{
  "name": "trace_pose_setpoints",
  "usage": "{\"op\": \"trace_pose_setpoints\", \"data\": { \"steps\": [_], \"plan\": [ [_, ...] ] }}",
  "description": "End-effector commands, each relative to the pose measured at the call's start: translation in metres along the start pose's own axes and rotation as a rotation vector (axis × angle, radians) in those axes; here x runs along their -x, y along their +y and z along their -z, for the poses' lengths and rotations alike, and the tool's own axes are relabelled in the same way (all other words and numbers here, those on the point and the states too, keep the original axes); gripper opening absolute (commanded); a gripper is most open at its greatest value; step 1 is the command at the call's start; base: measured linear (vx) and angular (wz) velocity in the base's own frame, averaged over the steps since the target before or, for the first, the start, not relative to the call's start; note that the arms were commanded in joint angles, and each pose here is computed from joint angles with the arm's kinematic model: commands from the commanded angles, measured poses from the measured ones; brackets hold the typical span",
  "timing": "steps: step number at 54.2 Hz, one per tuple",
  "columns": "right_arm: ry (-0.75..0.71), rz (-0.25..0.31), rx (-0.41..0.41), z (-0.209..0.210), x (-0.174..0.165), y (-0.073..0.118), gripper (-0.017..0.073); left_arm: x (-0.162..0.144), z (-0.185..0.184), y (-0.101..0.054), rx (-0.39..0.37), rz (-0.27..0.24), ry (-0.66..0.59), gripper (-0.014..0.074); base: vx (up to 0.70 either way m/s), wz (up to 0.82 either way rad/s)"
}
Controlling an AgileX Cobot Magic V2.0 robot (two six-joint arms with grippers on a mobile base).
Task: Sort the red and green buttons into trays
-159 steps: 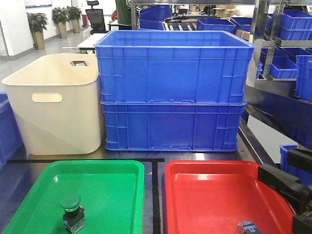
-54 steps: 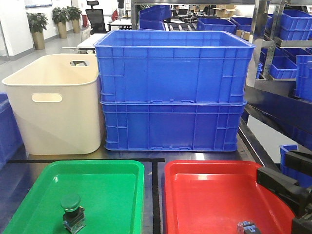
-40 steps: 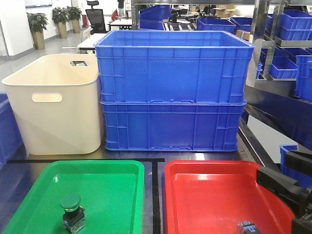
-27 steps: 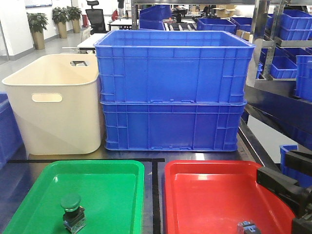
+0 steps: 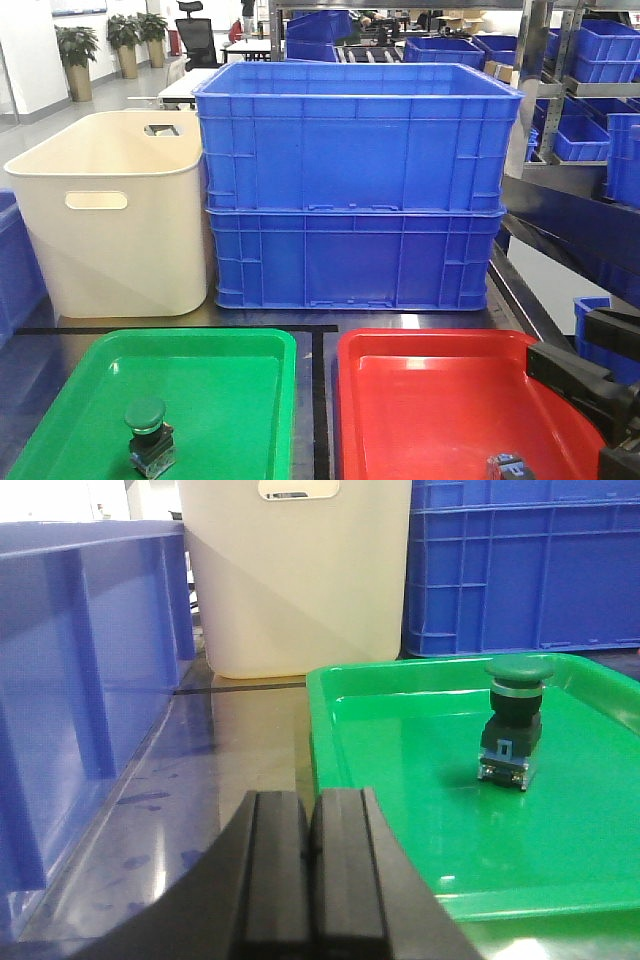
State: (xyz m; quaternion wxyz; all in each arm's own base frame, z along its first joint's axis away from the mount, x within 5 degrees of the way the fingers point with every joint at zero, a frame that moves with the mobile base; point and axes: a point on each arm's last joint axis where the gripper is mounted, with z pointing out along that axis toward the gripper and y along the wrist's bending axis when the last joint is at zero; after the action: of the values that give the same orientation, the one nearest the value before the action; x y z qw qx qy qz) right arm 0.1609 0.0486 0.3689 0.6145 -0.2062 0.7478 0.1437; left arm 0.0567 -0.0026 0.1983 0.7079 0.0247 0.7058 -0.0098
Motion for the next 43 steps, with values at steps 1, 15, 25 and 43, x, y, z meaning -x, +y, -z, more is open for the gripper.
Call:
{"op": "trace_pose_setpoints", "data": {
  "steps": [1, 15, 25, 43],
  "plan": [
    [-0.065, -0.011, -0.033, 0.005, 0.014, -0.002, 0.0437, 0.016, 0.002, 0.000, -0.008, 0.010, -0.113, -0.0006, 0.00, 0.00],
    [-0.049, -0.002, -0.128, 0.036, 0.009, 0.003, 0.0218, 0.016, 0.002, 0.000, -0.008, 0.010, -0.113, -0.0006, 0.00, 0.00],
    [-0.006, -0.036, -0.301, 0.077, -0.011, 0.007, -0.0015, 0.016, 0.002, 0.000, -0.008, 0.010, -0.113, -0.0006, 0.00, 0.00],
    [-0.212, -0.050, -0.485, 0.113, -0.077, 0.015, -0.0012, 0.016, 0.002, 0.000, -0.008, 0.010, -0.113, -0.0006, 0.00, 0.00]
  ]
}}
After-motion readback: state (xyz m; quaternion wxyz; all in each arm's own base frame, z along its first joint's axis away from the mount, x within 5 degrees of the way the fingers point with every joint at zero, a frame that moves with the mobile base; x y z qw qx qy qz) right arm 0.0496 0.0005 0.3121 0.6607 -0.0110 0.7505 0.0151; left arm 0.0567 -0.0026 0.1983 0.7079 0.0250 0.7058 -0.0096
